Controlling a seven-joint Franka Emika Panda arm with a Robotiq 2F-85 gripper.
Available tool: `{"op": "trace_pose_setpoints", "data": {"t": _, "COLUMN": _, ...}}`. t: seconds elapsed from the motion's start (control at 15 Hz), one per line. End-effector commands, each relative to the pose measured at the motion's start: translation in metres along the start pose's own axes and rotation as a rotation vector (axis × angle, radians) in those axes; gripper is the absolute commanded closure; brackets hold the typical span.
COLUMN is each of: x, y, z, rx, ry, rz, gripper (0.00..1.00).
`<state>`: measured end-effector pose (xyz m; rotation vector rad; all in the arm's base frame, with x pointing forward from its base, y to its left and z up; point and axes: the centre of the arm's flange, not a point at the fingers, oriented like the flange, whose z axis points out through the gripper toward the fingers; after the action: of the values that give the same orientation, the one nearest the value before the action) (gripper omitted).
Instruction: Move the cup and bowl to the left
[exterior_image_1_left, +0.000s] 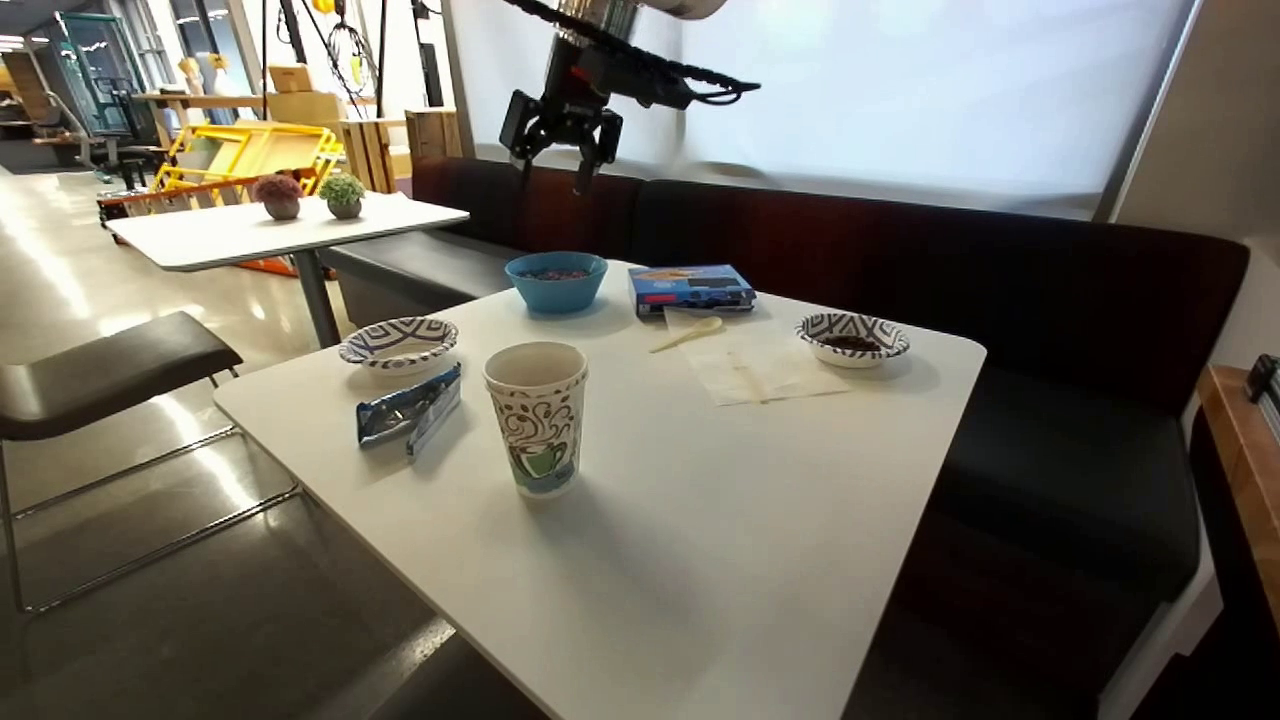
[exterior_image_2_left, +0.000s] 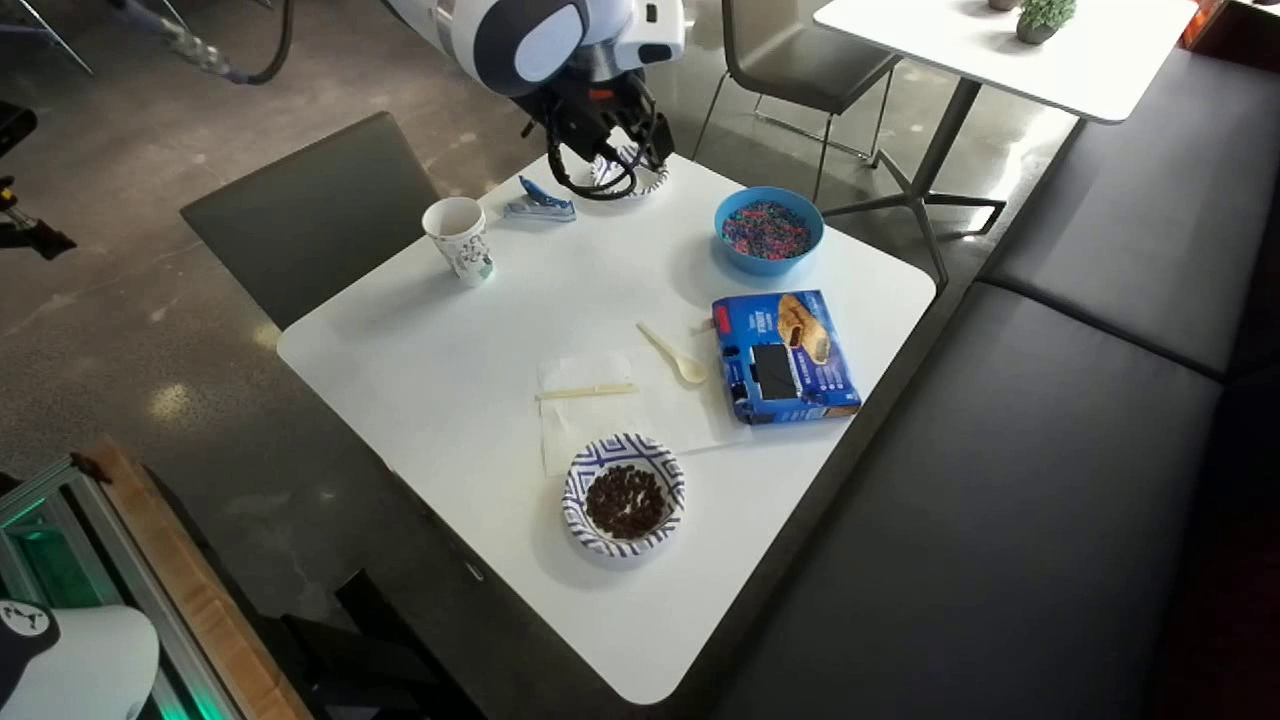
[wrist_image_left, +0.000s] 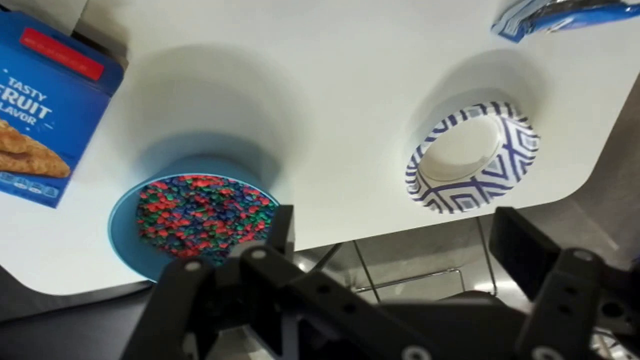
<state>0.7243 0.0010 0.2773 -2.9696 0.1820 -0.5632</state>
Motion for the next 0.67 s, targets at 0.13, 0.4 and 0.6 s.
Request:
{"op": "trace_pose_setpoints", "data": {"t": 0.13, "x": 0.013, "y": 0.003, "z": 0.017, "rx": -0.002, "ry": -0.012, "rz": 0.055, "gripper": 0.0}}
{"op": "trace_pose_setpoints", "data": {"t": 0.4, "x": 0.046, "y": -0.003, "z": 0.033, "rx": 0.002, "ry": -0.015, "rz": 0.233, "gripper": 0.0}}
{"op": "trace_pose_setpoints", "data": {"t": 0.6, "x": 0.092, "y": 0.005, "z": 0.061, "rx": -0.062, "ry": 0.001, "rz": 0.375, "gripper": 0.0}}
